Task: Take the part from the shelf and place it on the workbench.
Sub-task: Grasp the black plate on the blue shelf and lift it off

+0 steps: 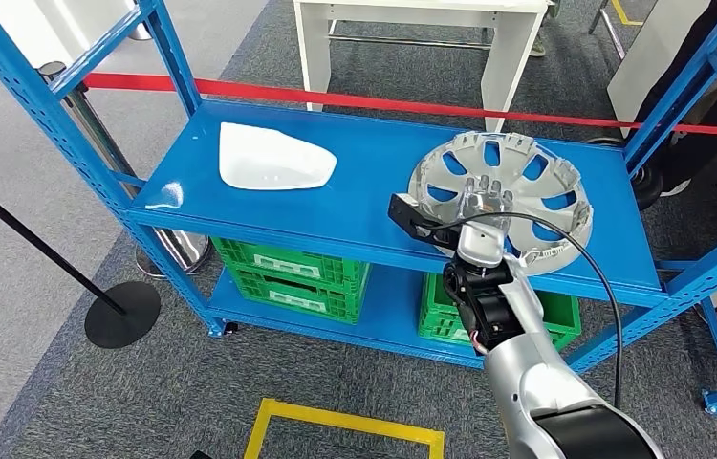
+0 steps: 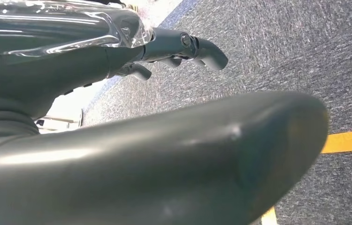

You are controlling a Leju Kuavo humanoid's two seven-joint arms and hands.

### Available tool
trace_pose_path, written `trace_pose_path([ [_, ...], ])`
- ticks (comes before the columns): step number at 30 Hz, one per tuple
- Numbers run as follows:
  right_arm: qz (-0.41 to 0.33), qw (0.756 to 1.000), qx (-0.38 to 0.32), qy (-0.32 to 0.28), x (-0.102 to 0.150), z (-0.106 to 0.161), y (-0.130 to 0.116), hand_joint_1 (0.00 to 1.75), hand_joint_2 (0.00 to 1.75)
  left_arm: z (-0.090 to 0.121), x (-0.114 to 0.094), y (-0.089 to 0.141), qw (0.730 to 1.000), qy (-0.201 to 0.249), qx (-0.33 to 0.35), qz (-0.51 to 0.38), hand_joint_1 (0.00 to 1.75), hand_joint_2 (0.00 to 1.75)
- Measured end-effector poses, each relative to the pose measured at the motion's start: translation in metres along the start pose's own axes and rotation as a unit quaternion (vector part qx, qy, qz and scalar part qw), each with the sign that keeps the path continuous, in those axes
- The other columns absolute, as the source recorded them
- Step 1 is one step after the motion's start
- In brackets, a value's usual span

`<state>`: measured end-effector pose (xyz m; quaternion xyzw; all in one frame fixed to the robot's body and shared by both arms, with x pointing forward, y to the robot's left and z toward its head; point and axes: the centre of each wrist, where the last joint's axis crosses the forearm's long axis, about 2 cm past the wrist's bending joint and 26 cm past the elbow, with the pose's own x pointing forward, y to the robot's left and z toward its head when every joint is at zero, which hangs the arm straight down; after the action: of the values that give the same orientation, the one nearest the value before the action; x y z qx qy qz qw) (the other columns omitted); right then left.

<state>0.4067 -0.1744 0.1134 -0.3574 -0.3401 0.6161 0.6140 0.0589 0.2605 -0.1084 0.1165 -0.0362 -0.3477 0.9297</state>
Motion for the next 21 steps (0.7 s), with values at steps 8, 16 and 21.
trace_pose_path([
  [8, 0.039, 0.996, 0.052, 0.067, -0.01, -0.001, 0.015, 0.0, 0.0, 0.0, 0.001, -0.001, 1.0, -0.007, -0.005, -0.01, 0.0, 0.0],
  [16, 0.046, 0.992, 0.088, 0.075, -0.016, -0.001, 0.027, 0.0, 0.0, 0.001, 0.003, -0.001, 1.0, -0.009, -0.007, -0.016, 0.0, 0.0],
  [21, 0.037, 0.992, 0.1, 0.072, -0.017, -0.001, 0.03, 0.0, 0.0, 0.001, 0.004, -0.002, 1.0, -0.01, -0.009, -0.016, 0.0, 0.0],
])
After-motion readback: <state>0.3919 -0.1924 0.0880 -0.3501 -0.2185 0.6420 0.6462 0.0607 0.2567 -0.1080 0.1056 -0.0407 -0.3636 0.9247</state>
